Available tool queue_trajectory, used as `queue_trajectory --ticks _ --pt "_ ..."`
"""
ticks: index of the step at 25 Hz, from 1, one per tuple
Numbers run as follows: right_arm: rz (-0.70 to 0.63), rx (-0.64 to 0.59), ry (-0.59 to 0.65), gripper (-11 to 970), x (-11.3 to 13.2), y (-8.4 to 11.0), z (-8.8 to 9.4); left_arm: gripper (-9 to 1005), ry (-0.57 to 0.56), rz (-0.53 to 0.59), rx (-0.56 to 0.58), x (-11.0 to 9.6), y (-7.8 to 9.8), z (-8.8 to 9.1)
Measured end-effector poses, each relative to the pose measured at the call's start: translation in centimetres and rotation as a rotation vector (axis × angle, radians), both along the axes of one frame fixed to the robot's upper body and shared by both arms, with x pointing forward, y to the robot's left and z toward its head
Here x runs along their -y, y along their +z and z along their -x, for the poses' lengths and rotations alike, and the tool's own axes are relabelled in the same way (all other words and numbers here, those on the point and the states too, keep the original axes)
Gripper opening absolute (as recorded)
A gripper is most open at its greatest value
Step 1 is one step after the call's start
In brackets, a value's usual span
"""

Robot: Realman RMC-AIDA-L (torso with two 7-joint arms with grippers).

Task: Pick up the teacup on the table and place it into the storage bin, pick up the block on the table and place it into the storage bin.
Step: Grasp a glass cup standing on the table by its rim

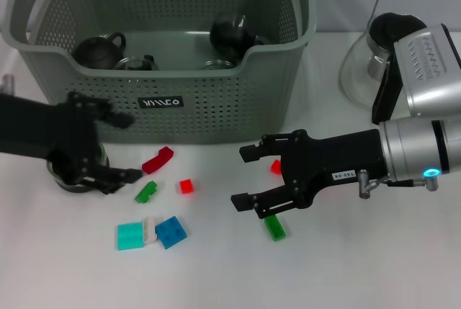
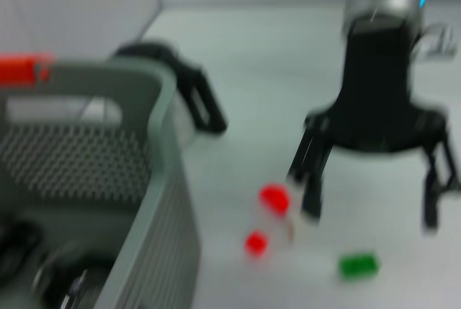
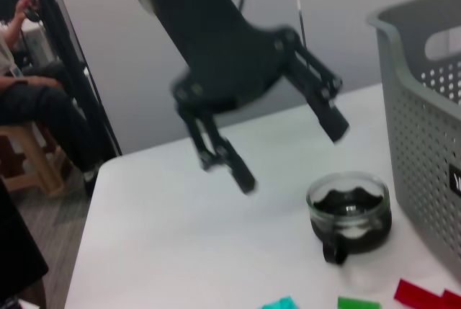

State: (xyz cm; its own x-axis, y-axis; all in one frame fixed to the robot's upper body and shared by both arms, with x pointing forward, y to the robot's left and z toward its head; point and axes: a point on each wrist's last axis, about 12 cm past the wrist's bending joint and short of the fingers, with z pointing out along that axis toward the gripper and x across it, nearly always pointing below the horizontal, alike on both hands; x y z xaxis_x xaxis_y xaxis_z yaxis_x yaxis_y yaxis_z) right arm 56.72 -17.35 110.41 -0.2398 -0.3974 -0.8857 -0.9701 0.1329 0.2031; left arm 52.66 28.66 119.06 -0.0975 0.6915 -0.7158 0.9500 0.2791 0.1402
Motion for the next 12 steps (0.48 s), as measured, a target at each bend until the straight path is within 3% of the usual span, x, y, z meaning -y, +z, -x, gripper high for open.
queue_trajectory --ticks 6,12 --pt "0.019 0.012 0.001 929 -0.5 -0.6 0.0 831 0.077 -0.141 0.017 -1.4 -1.6 -0.5" --pt "0.048 0.027 0.002 930 -1.1 -0.7 -0.3 830 0.117 -0.264 -0.052 -2.1 -3.1 -0.6"
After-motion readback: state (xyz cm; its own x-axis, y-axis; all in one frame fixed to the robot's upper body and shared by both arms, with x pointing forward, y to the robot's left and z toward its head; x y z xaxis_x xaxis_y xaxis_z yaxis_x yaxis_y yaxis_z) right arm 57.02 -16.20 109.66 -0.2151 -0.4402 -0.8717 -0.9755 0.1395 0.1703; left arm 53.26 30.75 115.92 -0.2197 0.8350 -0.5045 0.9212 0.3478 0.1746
